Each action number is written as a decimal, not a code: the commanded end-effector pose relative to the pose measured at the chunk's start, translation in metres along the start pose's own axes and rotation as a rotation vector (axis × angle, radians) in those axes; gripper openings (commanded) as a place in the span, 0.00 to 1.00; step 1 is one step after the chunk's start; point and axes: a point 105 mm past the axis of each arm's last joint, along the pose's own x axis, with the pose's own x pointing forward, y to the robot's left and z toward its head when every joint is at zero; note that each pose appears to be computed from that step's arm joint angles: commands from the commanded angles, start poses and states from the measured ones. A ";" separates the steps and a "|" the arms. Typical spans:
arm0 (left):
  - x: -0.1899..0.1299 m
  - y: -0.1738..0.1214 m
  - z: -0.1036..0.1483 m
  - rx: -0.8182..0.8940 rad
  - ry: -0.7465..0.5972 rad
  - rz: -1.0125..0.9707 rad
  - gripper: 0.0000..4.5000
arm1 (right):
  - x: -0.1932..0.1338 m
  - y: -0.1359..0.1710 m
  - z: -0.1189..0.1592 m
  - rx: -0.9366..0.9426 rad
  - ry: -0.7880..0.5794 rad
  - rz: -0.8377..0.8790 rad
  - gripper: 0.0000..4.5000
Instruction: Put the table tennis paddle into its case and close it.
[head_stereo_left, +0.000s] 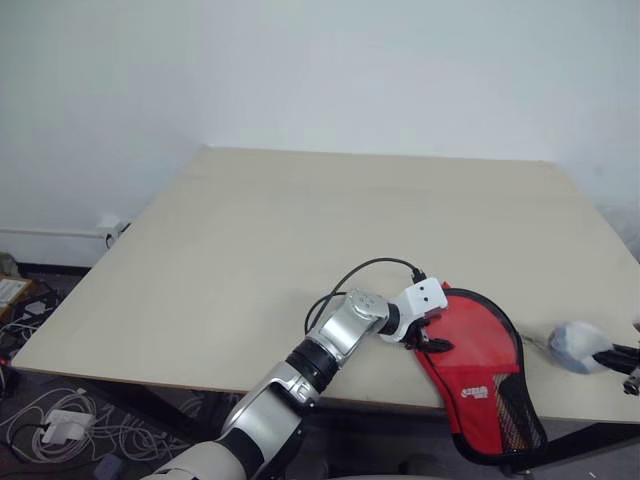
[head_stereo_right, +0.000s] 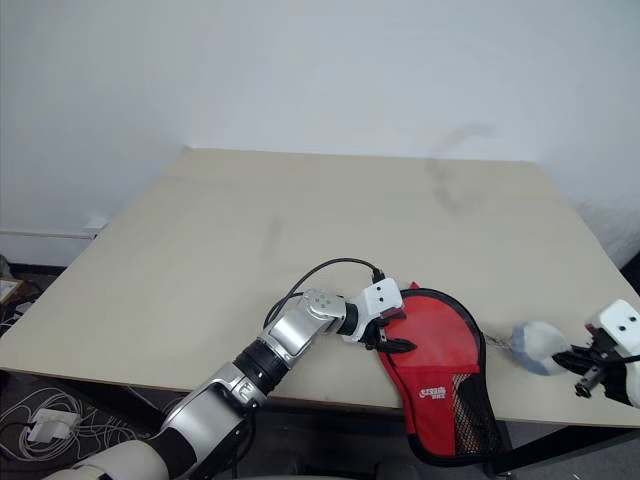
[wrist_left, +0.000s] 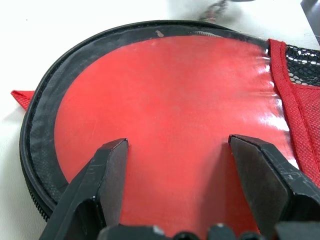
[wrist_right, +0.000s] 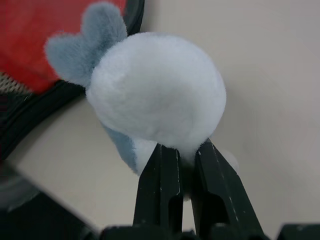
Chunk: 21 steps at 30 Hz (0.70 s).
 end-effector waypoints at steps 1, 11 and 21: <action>0.006 -0.010 -0.045 -0.090 0.157 -0.034 0.76 | -0.010 0.025 0.010 -0.046 -0.038 0.122 0.01; 0.012 -0.016 -0.043 -0.099 0.153 -0.055 0.76 | -0.023 0.075 -0.026 -0.066 0.112 0.332 0.01; 0.016 -0.018 -0.041 -0.100 0.149 -0.065 0.76 | -0.057 0.078 -0.067 -0.050 0.260 0.347 0.01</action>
